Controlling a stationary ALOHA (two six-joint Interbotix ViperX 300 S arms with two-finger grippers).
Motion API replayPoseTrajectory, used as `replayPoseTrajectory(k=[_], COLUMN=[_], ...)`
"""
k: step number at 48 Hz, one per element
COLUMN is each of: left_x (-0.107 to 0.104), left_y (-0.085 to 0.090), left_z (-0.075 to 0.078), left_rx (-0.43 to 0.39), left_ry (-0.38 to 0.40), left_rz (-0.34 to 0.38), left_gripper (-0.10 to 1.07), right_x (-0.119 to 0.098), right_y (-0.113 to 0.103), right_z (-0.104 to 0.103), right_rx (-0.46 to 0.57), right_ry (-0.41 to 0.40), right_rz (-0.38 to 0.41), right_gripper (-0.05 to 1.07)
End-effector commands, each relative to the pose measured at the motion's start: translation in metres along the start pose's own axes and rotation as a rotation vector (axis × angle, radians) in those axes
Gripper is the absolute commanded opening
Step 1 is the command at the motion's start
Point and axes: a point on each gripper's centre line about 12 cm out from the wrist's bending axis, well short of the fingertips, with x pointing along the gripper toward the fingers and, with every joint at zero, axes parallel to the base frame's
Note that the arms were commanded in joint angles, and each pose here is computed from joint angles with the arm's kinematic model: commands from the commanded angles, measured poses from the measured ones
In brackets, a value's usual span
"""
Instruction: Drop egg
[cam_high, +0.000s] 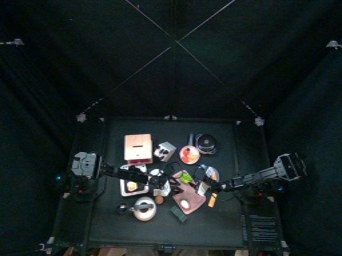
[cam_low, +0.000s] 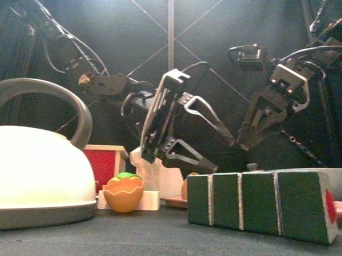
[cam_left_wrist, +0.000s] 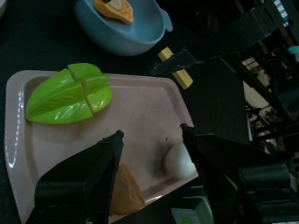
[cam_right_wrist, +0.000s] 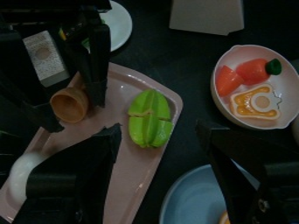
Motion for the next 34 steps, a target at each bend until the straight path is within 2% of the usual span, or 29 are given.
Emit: replayPoseTrajectory(k=[1,34], left_x=[-0.0027,-0.0091], left_y=[-0.0125,-0.0110], left_z=[0.0166,0.0198], left_rx=[0.006,0.002], left_ry=[-0.042,-0.051], left_rz=[-0.033,-0.030], left_gripper=[0.90,0.90], right_x=[-0.0026,-0.0021], right_y=[0.0012,0.0005], right_z=[0.0062,0.0053], right_rx=[0.010,0.012], right_ry=[-0.018,-0.014], right_rz=[0.006,0.003], right_gripper=[0.98,0.98])
